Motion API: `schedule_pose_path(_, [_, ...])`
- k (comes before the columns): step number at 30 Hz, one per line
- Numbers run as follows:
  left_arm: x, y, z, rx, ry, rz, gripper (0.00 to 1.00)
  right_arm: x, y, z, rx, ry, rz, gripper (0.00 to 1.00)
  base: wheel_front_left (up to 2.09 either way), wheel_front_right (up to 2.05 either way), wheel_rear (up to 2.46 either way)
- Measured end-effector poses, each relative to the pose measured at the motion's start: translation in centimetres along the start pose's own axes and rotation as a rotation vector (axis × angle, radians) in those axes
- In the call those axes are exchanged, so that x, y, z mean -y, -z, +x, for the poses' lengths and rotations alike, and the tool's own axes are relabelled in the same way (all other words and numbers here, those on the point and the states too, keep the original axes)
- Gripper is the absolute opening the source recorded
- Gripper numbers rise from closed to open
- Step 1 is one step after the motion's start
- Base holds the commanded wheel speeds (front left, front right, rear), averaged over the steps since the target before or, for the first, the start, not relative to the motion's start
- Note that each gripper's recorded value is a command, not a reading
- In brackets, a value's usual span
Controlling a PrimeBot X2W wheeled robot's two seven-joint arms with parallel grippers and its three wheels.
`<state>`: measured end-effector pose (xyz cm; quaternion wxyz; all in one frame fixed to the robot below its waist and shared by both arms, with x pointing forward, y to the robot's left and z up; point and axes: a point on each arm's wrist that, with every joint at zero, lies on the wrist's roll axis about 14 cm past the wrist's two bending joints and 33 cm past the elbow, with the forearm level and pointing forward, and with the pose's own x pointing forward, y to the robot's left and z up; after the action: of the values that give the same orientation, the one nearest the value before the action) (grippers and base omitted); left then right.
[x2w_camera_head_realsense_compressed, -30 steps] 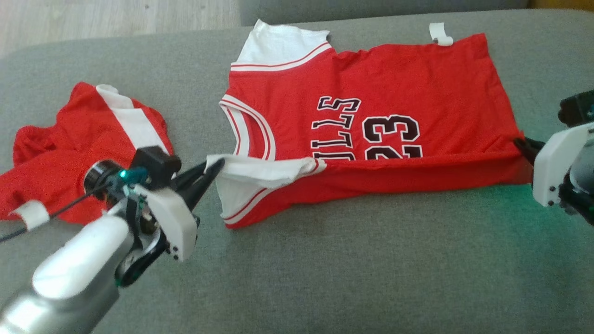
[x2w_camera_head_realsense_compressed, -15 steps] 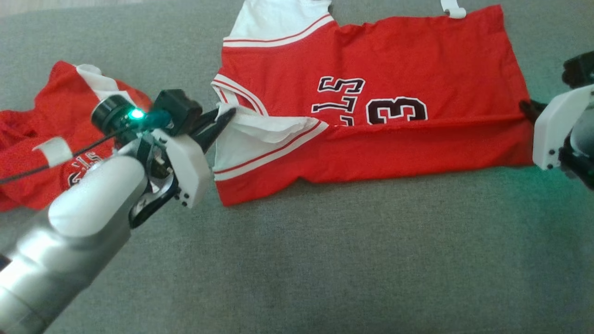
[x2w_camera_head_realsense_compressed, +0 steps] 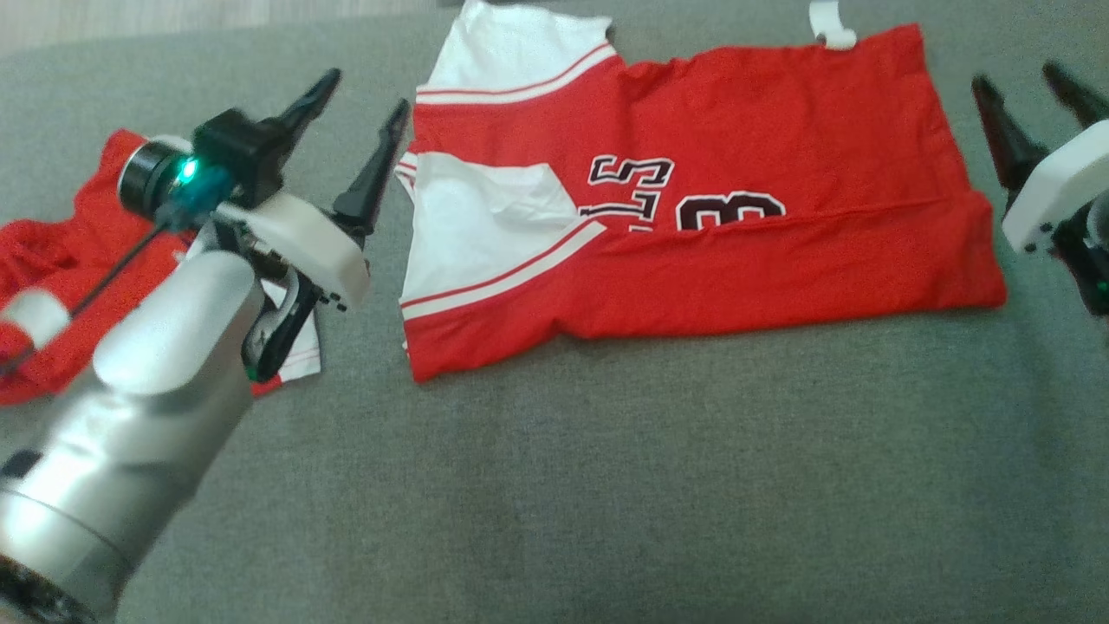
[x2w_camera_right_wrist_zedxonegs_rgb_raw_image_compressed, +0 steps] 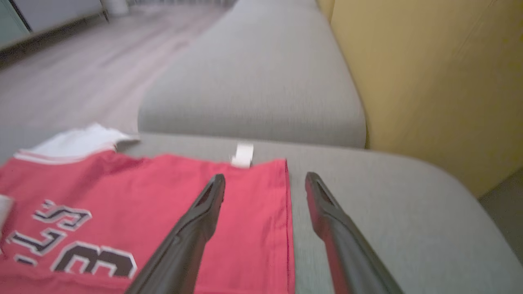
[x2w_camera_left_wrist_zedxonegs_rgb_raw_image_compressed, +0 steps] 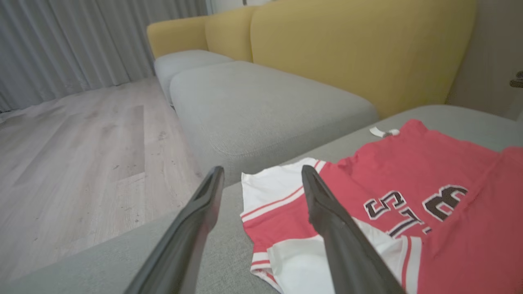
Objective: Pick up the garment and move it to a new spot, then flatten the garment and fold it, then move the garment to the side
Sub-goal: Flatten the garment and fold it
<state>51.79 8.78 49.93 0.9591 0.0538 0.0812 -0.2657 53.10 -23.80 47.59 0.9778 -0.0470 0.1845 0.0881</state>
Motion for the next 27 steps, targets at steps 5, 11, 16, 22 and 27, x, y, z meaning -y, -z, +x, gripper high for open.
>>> schedule_pose_path(5, [-0.6,-1.0,-2.2,0.097,-0.129,-0.086,1.0,-1.5,-6.0,-2.6,0.317,-0.041,0.007,1.0,0.0,0.0,0.0])
schedule_pose_path(11, [1.6,-3.2,-5.1,0.233,-0.187,-0.22,1.0,-1.4,-4.4,-6.4,0.38,-0.015,-0.034,1.0,0.0,0.0,0.0])
schedule_pose_path(16, [4.1,-2.8,-7.2,0.272,-0.197,-0.247,1.0,-2.6,-2.2,-8.6,0.385,-0.004,-0.035,1.0,0.0,0.0,0.0])
schedule_pose_path(22, [7.7,1.6,-9.7,0.197,-0.202,-0.293,1.0,-3.6,1.5,-11.1,0.359,0.038,-0.007,1.0,0.0,0.0,0.0])
schedule_pose_path(27, [9.0,4.4,-10.4,0.129,-0.209,-0.305,1.0,-4.7,3.2,-11.8,0.333,0.042,-0.01,1.0,0.0,0.0,0.0])
